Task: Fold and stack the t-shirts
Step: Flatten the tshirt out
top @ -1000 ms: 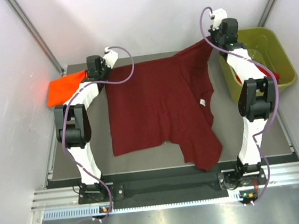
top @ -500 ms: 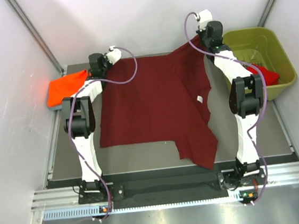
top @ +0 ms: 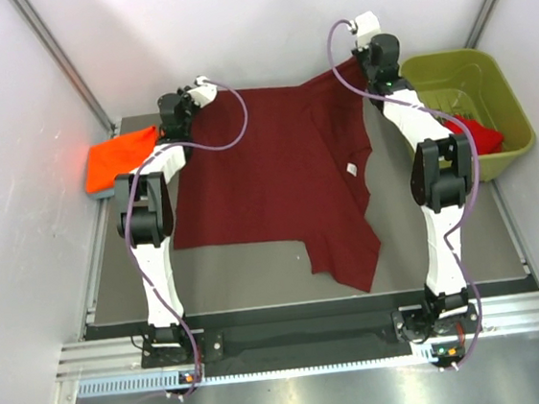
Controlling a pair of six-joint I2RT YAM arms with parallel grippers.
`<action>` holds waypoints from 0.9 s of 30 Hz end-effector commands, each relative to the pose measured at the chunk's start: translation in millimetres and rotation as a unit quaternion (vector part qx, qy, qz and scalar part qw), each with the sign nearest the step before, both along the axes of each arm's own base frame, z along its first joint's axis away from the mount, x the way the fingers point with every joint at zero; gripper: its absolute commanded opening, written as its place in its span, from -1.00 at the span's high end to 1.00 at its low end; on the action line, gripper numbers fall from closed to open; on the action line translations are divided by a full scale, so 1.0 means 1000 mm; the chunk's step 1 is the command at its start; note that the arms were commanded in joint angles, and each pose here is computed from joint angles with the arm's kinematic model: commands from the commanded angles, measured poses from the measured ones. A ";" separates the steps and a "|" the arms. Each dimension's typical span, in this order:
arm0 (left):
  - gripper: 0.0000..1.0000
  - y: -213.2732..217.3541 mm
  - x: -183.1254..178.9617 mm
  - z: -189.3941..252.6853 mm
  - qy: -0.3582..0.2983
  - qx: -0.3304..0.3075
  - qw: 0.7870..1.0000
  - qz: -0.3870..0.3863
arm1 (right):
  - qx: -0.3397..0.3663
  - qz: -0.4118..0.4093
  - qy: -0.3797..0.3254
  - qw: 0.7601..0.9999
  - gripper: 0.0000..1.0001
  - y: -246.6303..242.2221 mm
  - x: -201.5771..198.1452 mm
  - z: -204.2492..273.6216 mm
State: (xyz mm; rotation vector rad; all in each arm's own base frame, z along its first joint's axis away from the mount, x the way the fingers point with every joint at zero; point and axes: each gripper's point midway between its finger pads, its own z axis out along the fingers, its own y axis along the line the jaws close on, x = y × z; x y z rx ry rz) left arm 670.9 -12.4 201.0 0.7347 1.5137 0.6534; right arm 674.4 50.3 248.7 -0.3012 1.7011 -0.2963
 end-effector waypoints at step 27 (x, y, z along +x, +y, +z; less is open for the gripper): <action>-0.04 -0.020 -0.270 0.054 0.297 -0.360 0.875 0.126 | 0.275 0.200 0.263 0.903 -0.58 0.089 -0.272 0.030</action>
